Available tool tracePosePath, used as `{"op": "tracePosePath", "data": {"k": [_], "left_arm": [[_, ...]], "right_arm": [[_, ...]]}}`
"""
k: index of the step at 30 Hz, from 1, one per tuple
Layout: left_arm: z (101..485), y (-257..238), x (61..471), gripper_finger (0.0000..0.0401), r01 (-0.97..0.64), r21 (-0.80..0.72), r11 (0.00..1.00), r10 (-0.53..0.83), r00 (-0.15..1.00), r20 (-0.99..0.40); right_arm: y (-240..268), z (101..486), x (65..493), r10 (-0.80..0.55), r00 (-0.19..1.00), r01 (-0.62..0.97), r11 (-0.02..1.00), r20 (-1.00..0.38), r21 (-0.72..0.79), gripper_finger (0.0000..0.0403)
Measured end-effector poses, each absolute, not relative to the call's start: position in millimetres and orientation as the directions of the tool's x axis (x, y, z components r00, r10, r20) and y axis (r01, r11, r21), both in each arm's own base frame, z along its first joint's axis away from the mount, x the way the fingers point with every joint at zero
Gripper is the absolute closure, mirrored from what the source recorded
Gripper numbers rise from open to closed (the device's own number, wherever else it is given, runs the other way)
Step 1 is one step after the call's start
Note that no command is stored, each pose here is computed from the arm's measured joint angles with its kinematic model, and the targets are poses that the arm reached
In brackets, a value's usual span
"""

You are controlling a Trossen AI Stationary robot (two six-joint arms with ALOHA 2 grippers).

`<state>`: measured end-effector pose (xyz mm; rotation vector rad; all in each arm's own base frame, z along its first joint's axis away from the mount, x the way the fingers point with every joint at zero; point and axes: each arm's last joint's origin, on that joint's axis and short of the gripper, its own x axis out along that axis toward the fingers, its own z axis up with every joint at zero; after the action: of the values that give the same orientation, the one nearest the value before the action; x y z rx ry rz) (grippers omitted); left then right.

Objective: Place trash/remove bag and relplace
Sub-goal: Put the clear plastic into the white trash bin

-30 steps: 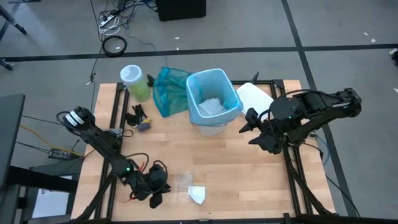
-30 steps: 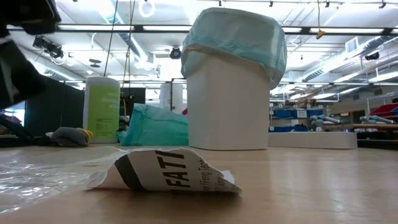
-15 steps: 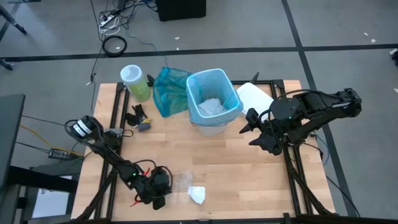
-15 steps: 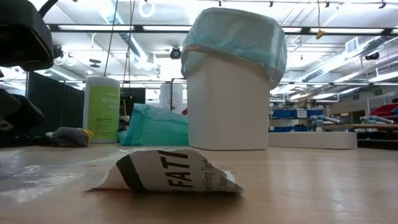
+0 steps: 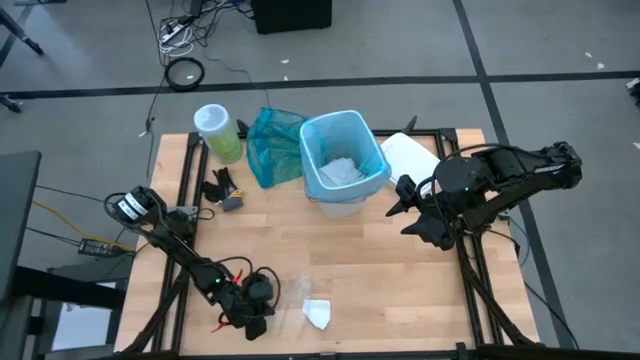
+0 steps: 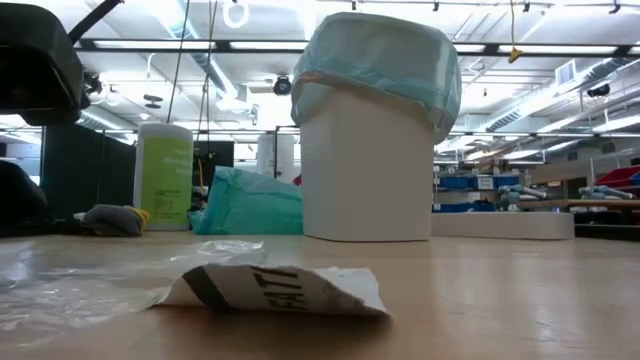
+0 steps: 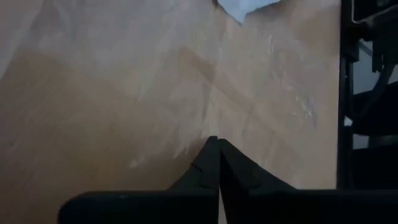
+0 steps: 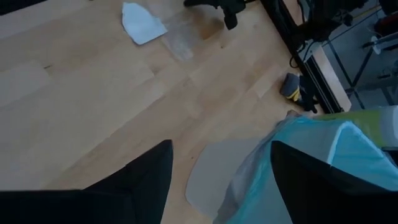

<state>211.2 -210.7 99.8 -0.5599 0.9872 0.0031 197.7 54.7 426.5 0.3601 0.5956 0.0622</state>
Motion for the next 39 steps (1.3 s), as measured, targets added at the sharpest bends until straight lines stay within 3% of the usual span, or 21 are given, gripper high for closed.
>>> {"op": "tracePosePath", "data": {"k": [6, 17, 24, 30, 39], "left_arm": [[119, -211, 225, 0.0399, -0.284, -0.438, 0.853, -0.22, 0.565, -0.795], [162, -212, 241, 0.04, -0.345, -0.178, 0.922, 0.047, 0.555, -0.831], [180, -234, 244, 0.0383, -0.171, -0.245, 0.954, -0.095, 0.605, -0.79], [170, -232, 236, 0.0349, -0.164, -0.213, 0.963, -0.083, 0.573, -0.816], [148, -226, 230, 0.0322, -0.115, -0.25, 0.961, -0.129, 0.614, -0.779]], "right_arm": [[54, 427, 198, 0.15, 0.83, 0.05, 0.94, -0.537, 0.338, 0.0168], [53, 426, 198, 0.122, 0.83, 0.035, 0.963, -0.544, 0.269, 0.0179], [53, 425, 197, 0.12, 0.822, 0.005, 0.976, -0.556, 0.218, 0.0177], [51, 423, 196, 0.11, 0.814, 0.011, 0.979, -0.57, 0.205, 0.0152], [46, 422, 197, 0.088, 0.811, 0.031, 0.981, -0.579, 0.193, 0.0115]]}}
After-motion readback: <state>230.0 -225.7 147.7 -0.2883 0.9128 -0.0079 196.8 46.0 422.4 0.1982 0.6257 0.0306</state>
